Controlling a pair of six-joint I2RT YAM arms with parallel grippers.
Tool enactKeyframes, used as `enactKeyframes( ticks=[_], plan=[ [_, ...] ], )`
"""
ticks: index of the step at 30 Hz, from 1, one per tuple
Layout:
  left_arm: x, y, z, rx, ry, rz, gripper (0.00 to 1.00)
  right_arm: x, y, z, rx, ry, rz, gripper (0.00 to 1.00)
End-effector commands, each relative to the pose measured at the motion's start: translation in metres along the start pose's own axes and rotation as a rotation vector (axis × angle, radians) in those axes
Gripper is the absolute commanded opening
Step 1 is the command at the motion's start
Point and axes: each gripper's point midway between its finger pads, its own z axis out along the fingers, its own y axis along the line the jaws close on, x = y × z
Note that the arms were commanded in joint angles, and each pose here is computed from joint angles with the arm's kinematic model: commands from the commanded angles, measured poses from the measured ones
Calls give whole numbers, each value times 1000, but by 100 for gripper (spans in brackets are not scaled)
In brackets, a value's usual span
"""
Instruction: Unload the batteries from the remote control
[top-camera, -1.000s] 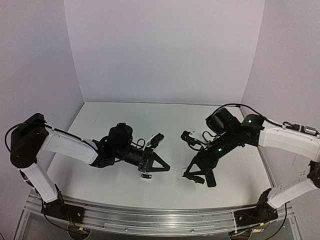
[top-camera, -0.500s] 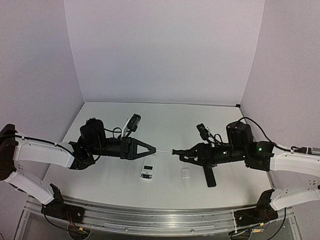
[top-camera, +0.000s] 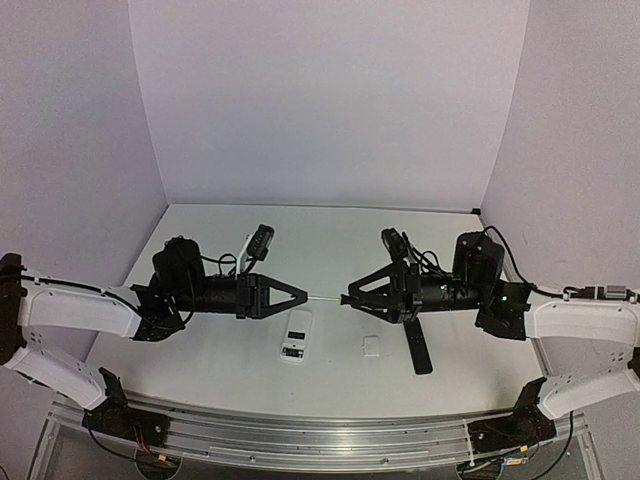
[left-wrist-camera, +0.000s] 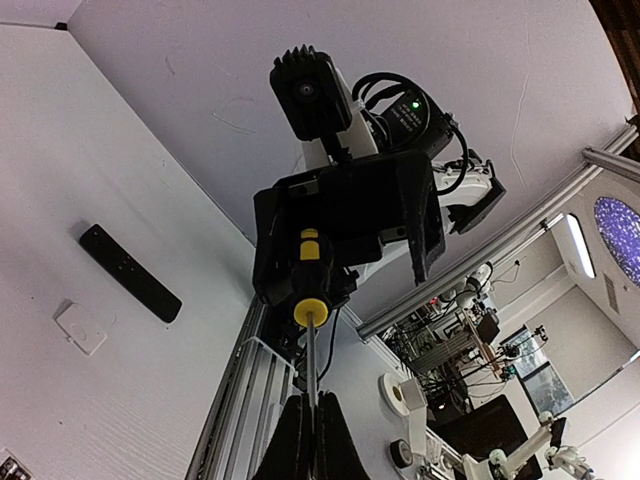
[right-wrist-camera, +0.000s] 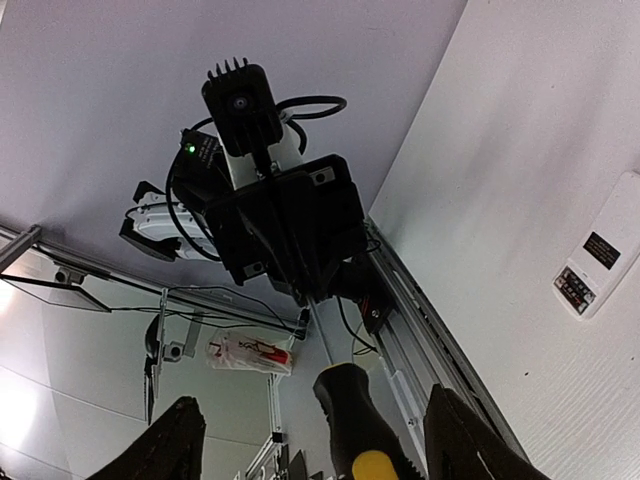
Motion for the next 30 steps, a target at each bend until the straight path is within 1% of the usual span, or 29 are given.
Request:
enactKeyframes(
  ticks=[1, 4, 7, 13, 20, 23, 25, 28, 29, 30],
  plan=[
    [-12, -10, -7, 2, -64, 46, 0, -3, 29, -3, -94, 7, -13, 71],
    [-9, -10, -7, 3, -58, 36, 0, -4, 34, -5, -105, 3, -30, 68],
    [-6, -9, -8, 8, -47, 26, 0, -5, 36, -5, -113, 2, -42, 63],
    [-3, -6, -9, -10, -35, 17, 0, -9, 36, -2, -110, -7, -41, 42],
    [4, -6, -9, -5, -2, 24, 0, -11, 30, 2, -98, -10, -24, 30],
    [5, -7, -10, -8, 7, 32, 0, -11, 32, 1, -103, -9, -36, 29],
    [6, -8, -11, -5, 9, 37, 0, -11, 34, 0, -106, -8, -39, 26],
    [4, -10, -12, -9, 8, 47, 0, -11, 33, 1, -104, -10, -38, 5],
    [3, -11, -12, -12, 5, 49, 0, -10, 32, 1, -103, -8, -38, 0],
    [2, -10, -12, -17, 4, 49, 0, -10, 32, 1, -103, -5, -36, 0]
  ],
)
